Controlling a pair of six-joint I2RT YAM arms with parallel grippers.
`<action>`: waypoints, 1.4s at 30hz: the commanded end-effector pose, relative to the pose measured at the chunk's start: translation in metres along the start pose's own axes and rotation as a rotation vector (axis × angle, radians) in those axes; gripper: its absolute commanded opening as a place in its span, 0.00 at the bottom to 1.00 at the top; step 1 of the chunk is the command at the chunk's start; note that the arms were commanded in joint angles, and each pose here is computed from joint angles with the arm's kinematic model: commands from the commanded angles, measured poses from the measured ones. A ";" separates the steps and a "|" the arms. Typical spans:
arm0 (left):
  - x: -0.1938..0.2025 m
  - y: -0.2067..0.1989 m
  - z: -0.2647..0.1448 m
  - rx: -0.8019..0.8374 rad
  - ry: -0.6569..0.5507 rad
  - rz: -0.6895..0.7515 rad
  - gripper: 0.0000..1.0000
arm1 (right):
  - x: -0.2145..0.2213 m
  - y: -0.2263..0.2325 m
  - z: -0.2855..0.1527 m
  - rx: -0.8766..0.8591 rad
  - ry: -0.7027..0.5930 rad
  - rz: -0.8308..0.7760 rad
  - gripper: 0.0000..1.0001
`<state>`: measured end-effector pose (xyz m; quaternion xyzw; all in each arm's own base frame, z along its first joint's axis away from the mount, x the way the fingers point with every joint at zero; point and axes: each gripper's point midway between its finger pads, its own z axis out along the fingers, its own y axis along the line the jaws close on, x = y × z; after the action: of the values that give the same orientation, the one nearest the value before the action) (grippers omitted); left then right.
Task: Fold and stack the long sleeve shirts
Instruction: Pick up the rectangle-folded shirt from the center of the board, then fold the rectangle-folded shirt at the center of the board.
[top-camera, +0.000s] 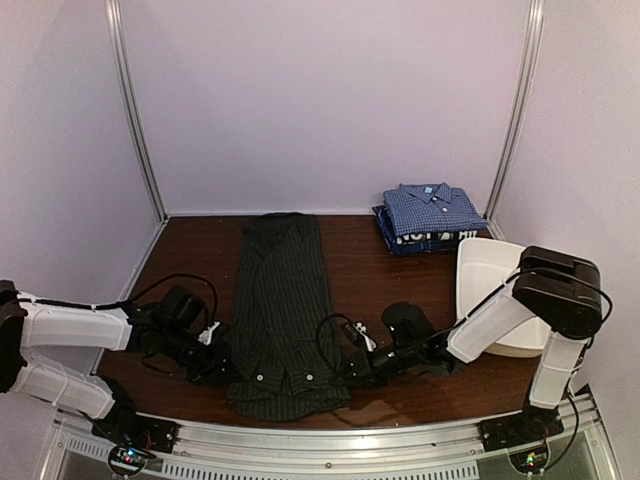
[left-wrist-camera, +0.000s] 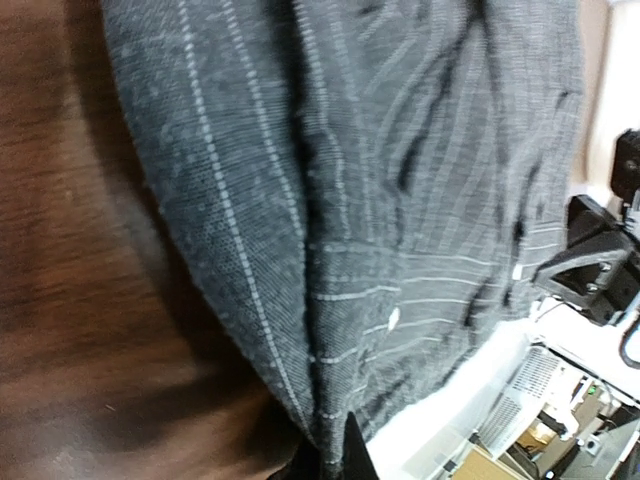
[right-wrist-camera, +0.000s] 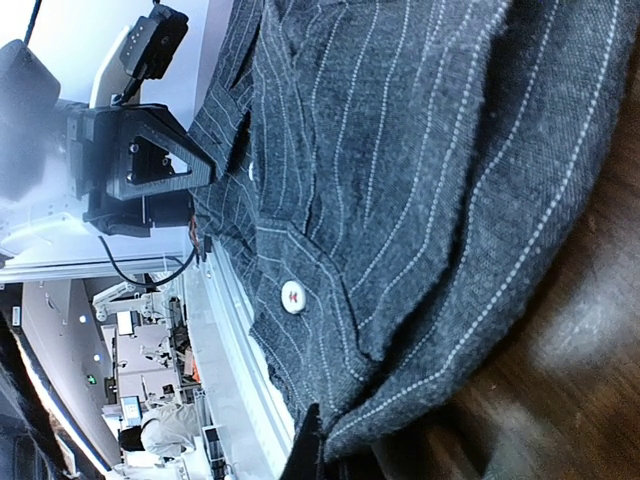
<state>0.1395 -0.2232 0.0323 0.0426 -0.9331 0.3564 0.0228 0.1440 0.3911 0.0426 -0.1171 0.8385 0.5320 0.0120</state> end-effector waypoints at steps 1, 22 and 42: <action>-0.011 -0.033 -0.018 0.125 -0.027 -0.006 0.00 | -0.017 0.040 -0.008 -0.114 -0.031 -0.039 0.01; -0.135 -0.071 -0.085 0.426 -0.300 -0.148 0.00 | -0.154 0.087 -0.025 -0.338 -0.278 -0.014 0.00; -0.227 -0.048 -0.061 0.431 -0.377 -0.212 0.00 | -0.248 0.022 -0.019 -0.314 -0.440 0.072 0.00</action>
<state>0.3497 -0.2033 0.0698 0.2255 -0.8290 0.5056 -0.0796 0.3698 0.4257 0.0896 0.0360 0.7436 0.6545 0.1322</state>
